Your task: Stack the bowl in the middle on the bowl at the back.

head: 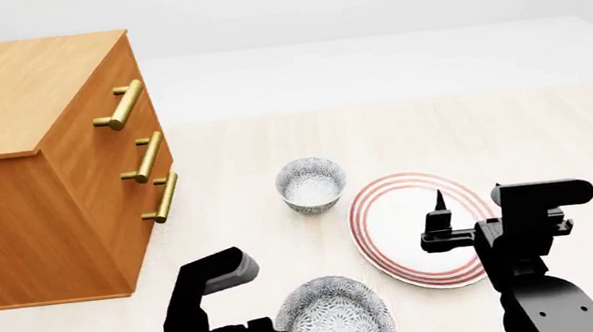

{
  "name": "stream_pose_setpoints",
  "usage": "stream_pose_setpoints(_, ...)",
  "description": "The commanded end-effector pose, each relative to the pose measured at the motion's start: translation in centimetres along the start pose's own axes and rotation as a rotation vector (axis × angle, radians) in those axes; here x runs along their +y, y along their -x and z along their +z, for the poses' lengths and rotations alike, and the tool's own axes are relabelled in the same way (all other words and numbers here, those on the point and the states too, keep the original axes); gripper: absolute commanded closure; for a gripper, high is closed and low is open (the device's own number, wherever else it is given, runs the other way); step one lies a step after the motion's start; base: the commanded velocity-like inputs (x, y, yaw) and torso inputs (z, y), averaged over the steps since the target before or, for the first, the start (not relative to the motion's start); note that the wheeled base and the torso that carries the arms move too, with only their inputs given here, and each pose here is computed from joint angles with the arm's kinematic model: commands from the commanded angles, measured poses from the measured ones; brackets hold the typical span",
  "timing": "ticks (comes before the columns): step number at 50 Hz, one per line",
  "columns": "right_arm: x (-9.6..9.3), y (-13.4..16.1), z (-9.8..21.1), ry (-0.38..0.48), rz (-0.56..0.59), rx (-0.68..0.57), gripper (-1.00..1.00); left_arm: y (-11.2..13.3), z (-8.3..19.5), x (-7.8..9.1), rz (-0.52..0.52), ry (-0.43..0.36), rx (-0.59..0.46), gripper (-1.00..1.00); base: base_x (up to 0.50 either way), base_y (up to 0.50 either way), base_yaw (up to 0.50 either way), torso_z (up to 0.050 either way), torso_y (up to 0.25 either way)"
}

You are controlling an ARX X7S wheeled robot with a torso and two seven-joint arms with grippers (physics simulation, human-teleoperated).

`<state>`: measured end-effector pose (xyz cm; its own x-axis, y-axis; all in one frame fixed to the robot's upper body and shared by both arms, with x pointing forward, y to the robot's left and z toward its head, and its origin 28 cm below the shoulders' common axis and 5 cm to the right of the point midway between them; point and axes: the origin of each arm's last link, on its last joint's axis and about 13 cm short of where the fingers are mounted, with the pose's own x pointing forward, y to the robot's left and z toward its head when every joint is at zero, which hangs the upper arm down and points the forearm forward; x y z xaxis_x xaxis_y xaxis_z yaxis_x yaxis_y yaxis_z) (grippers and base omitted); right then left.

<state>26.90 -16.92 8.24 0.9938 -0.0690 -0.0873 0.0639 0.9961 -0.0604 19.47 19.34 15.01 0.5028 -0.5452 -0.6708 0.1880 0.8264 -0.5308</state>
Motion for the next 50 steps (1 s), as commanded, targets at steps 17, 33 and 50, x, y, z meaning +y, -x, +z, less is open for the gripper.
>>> stream_pose_setpoints(17, 0.0, 0.2, -0.3, -0.015, -0.001, -0.002, -1.0, -1.7, -0.6, 0.3, -0.001, 0.107, 0.119, 1.0, 0.0, 0.0, 0.0, 0.0, 0.0)
stream_pose_setpoints(33, 0.0, 0.1, -0.4, -0.016, -0.006, -0.001, -1.0, -2.1, -0.8, 0.3, -0.004, 0.108, 0.139, 1.0, 0.0, 0.0, 0.0, 0.0, 0.001)
stream_pose_setpoints(50, 0.0, 0.0, -0.6, -0.013, -0.001, 0.007, -1.0, -2.2, -0.6, 0.3, -0.017, 0.111, 0.137, 1.0, 0.0, 0.0, 0.0, 0.0, 0.0)
